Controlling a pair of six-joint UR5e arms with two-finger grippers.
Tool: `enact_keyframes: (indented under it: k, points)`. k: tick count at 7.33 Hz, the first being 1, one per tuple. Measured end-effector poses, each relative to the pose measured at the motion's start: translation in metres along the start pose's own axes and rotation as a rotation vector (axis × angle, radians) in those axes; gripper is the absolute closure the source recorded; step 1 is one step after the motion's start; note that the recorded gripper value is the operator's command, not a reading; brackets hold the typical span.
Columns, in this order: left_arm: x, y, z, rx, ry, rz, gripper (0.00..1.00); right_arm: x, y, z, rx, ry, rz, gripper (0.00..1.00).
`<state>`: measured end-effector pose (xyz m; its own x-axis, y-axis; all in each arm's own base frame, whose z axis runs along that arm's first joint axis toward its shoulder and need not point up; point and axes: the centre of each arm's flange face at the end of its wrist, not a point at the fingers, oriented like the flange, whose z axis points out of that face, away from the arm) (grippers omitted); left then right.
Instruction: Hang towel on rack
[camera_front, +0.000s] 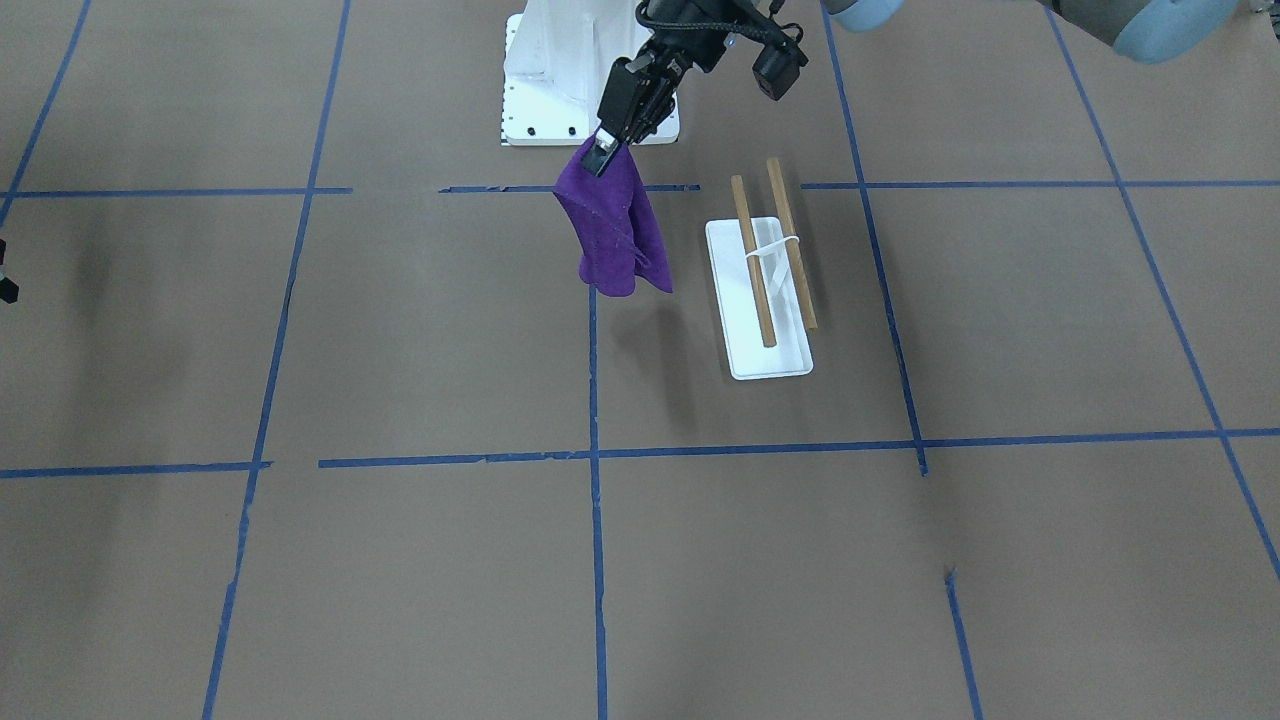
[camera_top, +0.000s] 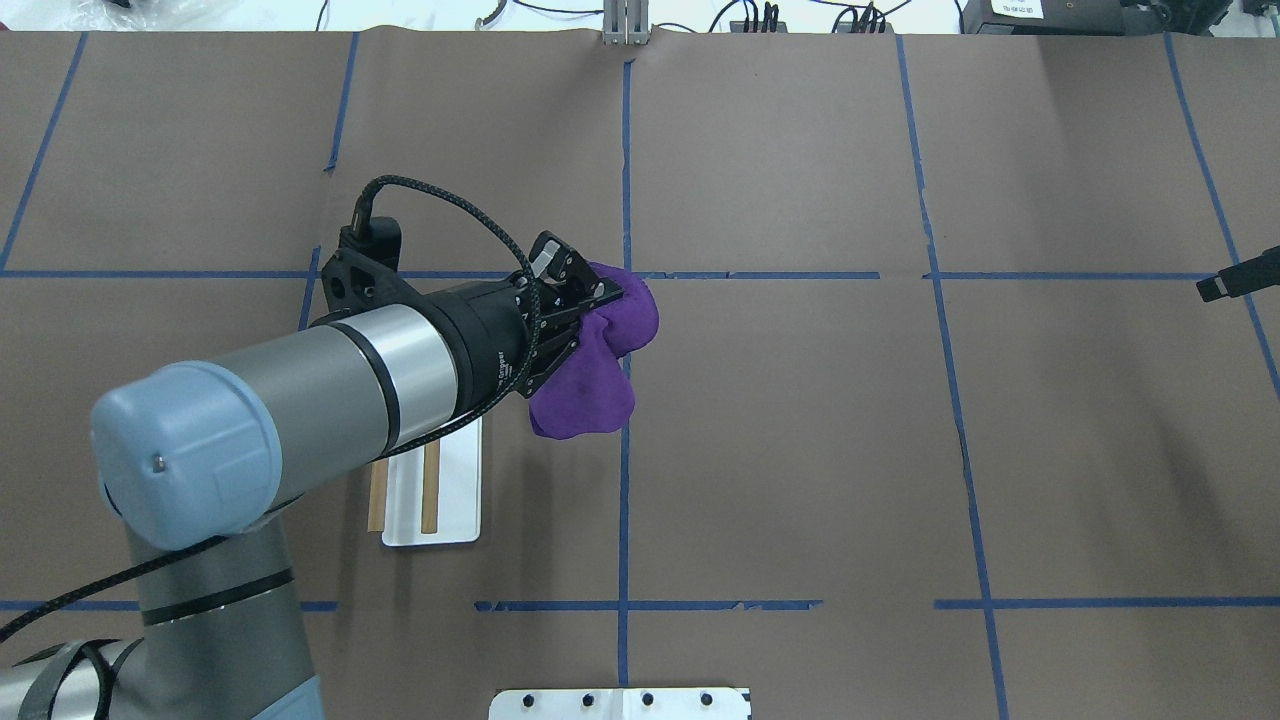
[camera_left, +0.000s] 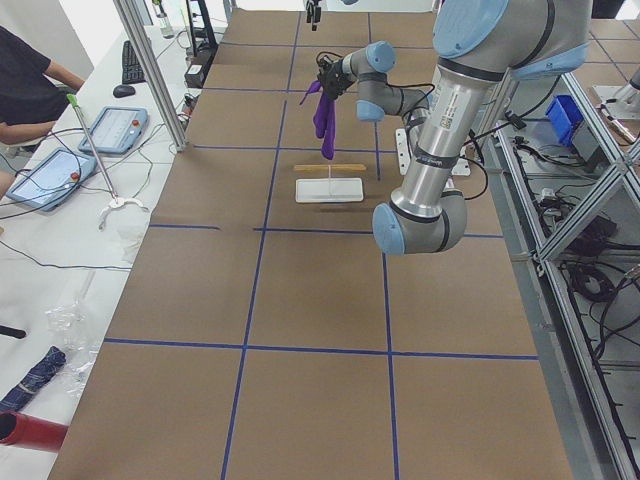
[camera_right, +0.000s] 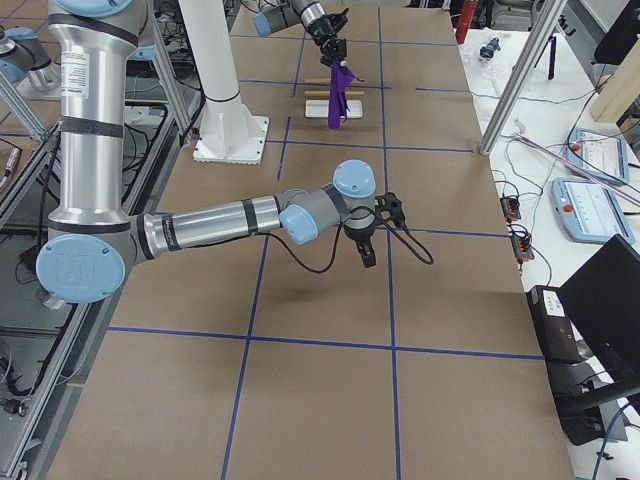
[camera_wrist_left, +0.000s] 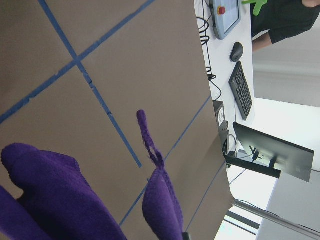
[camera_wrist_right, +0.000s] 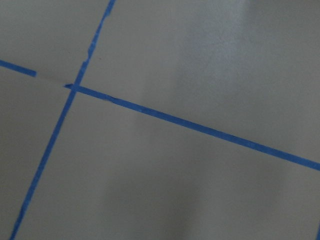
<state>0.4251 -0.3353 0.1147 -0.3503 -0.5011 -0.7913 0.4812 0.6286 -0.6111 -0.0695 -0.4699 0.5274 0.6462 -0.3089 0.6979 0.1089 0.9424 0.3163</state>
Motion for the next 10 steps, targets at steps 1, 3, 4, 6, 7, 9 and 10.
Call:
enact_keyframes:
  k: [1,3,4,6,7,9,10]
  points:
    - [-0.017,-0.004,-0.001,0.067,-0.017,0.022,1.0,0.018,0.006,-0.003,-0.051,0.023,0.002,0.0]
    - [-0.027,-0.007,-0.015,0.182,-0.103,0.081,1.0,0.047,0.019,-0.012,-0.126,0.055,-0.004,0.0]
    - [-0.027,-0.013,-0.032,0.224,-0.152,0.107,1.0,0.054,0.026,-0.013,-0.148,0.059,0.002,0.0]
    - [-0.042,-0.037,-0.06,0.284,-0.226,0.139,1.0,0.06,0.034,-0.009,-0.171,0.056,0.028,0.0]
    - [-0.057,-0.052,-0.066,0.314,-0.266,0.157,1.0,0.062,0.036,-0.007,-0.176,0.054,0.037,0.0]
    - [-0.092,-0.084,-0.072,0.378,-0.345,0.193,1.0,0.064,0.038,-0.006,-0.179,0.054,0.04,0.0]
    - [-0.111,-0.102,-0.075,0.417,-0.389,0.215,1.0,0.065,0.038,-0.005,-0.178,0.058,0.039,0.0]
